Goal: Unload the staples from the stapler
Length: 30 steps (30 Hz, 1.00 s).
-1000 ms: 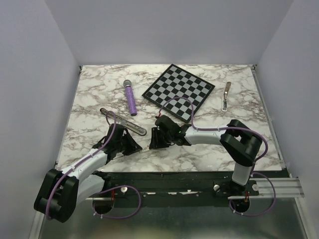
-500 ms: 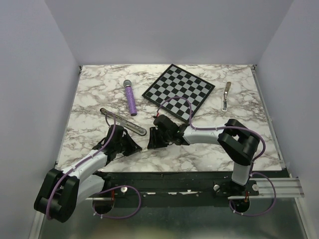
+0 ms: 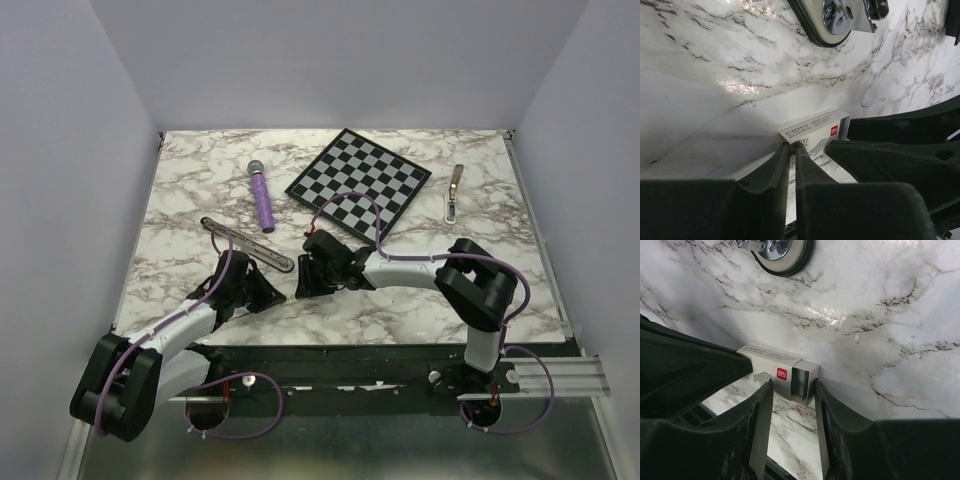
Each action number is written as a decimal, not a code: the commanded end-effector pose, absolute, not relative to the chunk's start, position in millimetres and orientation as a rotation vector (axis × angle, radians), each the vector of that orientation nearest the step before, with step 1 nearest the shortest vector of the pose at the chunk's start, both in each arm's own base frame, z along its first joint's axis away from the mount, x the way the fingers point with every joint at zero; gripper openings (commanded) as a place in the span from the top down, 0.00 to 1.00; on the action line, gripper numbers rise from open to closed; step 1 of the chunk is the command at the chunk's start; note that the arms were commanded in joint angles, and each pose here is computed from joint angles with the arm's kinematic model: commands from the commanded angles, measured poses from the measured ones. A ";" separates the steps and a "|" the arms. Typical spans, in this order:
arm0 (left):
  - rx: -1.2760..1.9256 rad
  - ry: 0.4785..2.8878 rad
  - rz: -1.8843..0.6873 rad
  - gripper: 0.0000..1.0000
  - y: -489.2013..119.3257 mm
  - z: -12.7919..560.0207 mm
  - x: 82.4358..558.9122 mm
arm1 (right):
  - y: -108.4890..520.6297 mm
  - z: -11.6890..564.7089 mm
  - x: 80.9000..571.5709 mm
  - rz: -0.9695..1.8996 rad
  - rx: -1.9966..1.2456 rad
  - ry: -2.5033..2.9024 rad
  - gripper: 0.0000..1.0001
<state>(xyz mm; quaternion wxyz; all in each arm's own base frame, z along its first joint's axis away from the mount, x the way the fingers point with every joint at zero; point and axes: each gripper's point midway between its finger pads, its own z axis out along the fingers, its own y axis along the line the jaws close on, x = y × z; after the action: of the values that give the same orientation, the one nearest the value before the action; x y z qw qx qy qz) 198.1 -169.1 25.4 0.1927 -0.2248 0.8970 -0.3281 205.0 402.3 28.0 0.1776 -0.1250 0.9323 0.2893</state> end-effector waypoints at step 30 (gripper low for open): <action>-0.552 2.537 -0.849 0.66 -166.8 31.1 203.0 | 396.2 26.2 217.6 0.732 -0.390 2.612 0.60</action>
<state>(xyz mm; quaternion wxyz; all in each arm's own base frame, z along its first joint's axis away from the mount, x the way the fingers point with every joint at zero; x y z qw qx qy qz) 197.2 -163.2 26.2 0.1945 -0.2061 0.9112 -0.2990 223.0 399.5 37.7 0.2110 -0.1348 0.9308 0.2663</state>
